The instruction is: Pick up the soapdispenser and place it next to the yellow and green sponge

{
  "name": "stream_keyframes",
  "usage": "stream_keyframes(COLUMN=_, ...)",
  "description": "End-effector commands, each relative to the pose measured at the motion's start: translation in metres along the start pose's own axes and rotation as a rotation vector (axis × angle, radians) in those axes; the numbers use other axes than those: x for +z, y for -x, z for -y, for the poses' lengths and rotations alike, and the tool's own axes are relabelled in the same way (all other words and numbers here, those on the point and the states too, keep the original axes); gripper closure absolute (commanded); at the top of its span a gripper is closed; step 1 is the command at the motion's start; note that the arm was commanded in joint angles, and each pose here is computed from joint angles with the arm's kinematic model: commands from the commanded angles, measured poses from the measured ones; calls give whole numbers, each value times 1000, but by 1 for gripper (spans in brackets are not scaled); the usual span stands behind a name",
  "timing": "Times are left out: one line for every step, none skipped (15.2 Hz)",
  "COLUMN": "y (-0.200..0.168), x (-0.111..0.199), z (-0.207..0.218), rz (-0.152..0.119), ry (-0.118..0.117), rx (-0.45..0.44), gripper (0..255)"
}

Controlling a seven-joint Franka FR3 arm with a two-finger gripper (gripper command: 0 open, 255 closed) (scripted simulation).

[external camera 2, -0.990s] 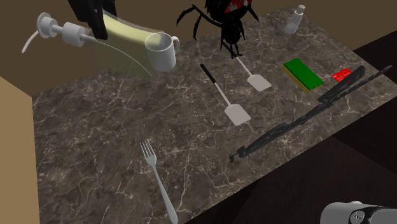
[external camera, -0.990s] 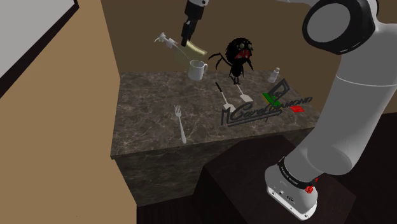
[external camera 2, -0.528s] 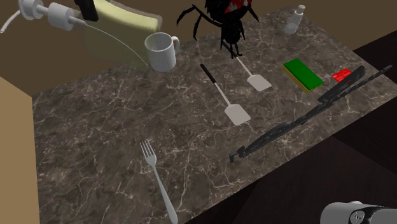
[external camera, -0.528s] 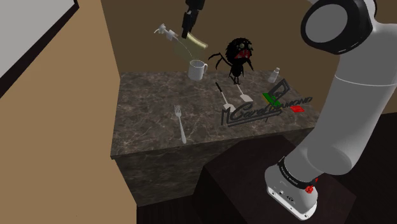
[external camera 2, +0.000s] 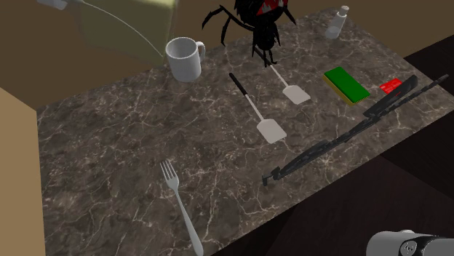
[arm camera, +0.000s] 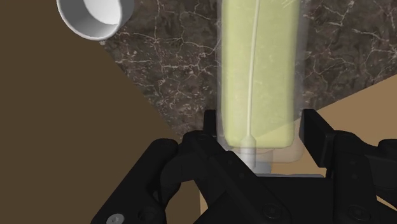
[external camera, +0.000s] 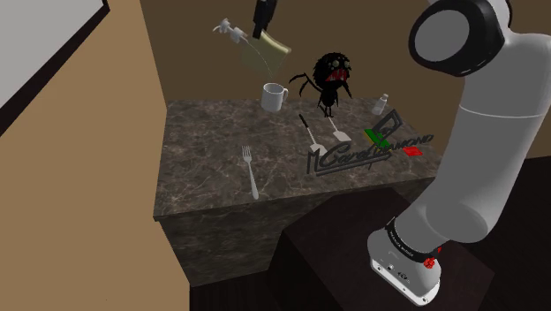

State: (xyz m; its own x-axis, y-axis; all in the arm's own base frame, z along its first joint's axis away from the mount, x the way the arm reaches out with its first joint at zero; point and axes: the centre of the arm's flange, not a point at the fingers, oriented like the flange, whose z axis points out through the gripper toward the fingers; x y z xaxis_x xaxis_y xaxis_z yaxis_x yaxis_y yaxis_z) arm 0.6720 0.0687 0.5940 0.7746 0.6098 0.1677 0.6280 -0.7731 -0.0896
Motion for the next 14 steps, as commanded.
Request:
stream_keyframes(y=-1, x=-10, z=1, rz=0, ry=0, rx=0, gripper=255)
stream_keyframes(y=-2, x=-15, z=1, rz=0, ry=0, rx=0, gripper=255)
stream_keyframes(y=-3, x=-20, z=2, rz=0, ry=0, rx=0, gripper=255)
stream_keyframes(y=-3, x=-25, z=2, rz=0, ry=0, rx=0, gripper=255)
stream_keyframes(y=-4, x=-30, z=3, rz=0, ry=0, rx=0, gripper=255)
stream_keyframes(y=-5, x=-36, z=3, rz=0, ry=0, rx=0, gripper=255)
stream_keyframes(y=-5, x=-36, z=3, rz=0, ry=0, rx=0, gripper=255)
stream_keyframes(y=6, x=-35, z=-2, rz=0, ry=0, rx=0, gripper=255)
stream_keyframes(y=18, x=-34, z=-8, rz=0, ry=0, rx=0, gripper=255)
stream_keyframes(y=30, x=-33, z=-14, rz=0, ry=0, rx=0, gripper=255)
stream_keyframes(y=42, x=-32, z=-20, rz=0, ry=0, rx=0, gripper=255)
stream_keyframes(y=54, x=-31, z=-26, rz=0, ry=0, rx=0, gripper=255)
stream_keyframes(y=66, x=-30, z=-31, rz=0, ry=0, rx=0, gripper=255)
stream_keyframes(y=77, x=-28, z=-37, rz=0, ry=0, rx=0, gripper=255)
